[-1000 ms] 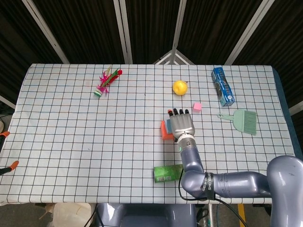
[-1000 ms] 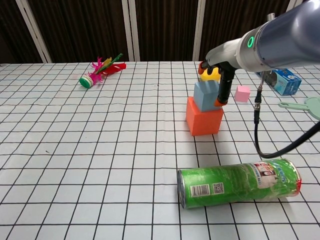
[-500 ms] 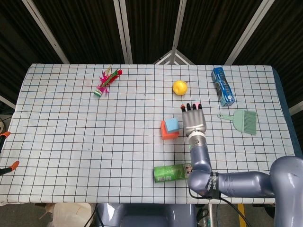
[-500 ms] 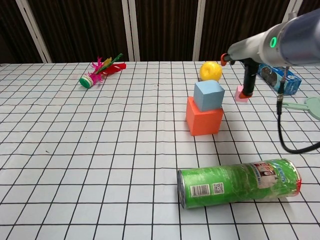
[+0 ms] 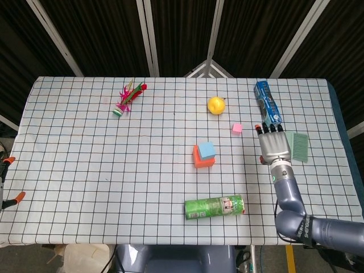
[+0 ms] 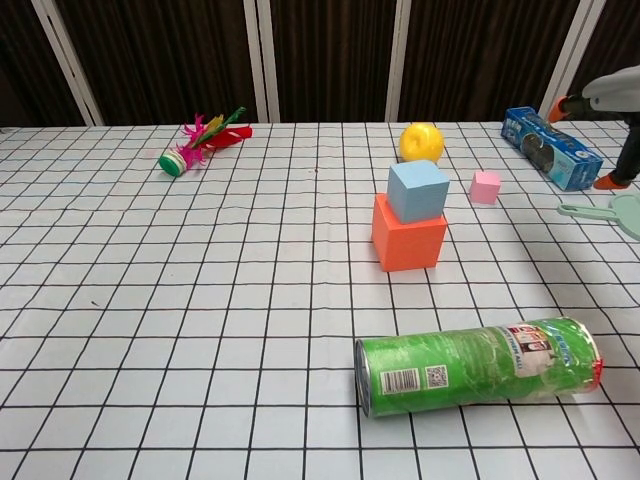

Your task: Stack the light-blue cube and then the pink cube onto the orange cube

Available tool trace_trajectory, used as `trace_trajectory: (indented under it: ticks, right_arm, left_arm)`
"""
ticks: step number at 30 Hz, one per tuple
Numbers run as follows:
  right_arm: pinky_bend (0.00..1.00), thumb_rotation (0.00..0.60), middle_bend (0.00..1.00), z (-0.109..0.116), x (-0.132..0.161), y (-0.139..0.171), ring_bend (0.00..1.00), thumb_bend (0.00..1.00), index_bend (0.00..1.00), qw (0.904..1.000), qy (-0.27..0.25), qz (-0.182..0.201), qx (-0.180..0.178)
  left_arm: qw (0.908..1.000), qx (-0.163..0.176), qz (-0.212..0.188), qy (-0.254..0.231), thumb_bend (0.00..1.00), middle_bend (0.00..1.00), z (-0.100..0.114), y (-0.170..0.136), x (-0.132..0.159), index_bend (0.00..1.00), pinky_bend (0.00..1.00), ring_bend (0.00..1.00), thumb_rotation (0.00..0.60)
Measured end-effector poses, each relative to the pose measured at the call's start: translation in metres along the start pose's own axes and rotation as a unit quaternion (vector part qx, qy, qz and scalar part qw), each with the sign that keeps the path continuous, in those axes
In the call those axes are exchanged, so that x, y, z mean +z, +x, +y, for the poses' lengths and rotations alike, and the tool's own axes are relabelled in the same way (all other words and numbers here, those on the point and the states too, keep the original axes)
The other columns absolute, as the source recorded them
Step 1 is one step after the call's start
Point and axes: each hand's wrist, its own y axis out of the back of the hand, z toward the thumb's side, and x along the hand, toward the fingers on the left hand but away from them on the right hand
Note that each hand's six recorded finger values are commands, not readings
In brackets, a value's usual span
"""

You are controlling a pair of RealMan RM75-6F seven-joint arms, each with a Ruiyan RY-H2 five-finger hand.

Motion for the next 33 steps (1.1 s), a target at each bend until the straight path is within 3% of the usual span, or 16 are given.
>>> trace_trajectory:
  ticks: [7, 20, 29, 33]
  right_arm:
    - [0.09, 0.6, 0.08, -0.004, -0.008, 0.005, 0.1, 0.35, 0.15, 0.9986, -0.026, 0.046, -0.001]
    - [0.09, 0.6, 0.08, 0.0, 0.012, -0.034, 0.1, 0.35, 0.2, 0.9989, -0.037, 0.026, 0.015]
    - [0.09, 0.6, 0.08, 0.02, 0.03, -0.065, 0.1, 0.35, 0.21, 0.9957, -0.091, 0.008, 0.016]
    - [0.09, 0.6, 0.08, 0.019, 0.034, -0.075, 0.1, 0.35, 0.16, 0.9945, -0.104, 0.001, 0.014]
  left_arm:
    - [0.9999, -0.007, 0.005, 0.007, 0.2, 0.01, -0.007, 0.007, 0.003, 0.14, 0.02, 0.0, 0.6]
    - [0.9999, 0.001, 0.009, 0.005, 0.2, 0.01, -0.001, 0.001, -0.003, 0.15, 0.02, 0.0, 0.6]
    - [0.9997, 0.007, 0.021, 0.004, 0.2, 0.01, 0.003, 0.0, -0.009, 0.15, 0.02, 0.0, 0.6]
    - [0.9997, 0.006, 0.022, 0.006, 0.2, 0.01, 0.002, 0.0, -0.008, 0.15, 0.02, 0.0, 0.6]
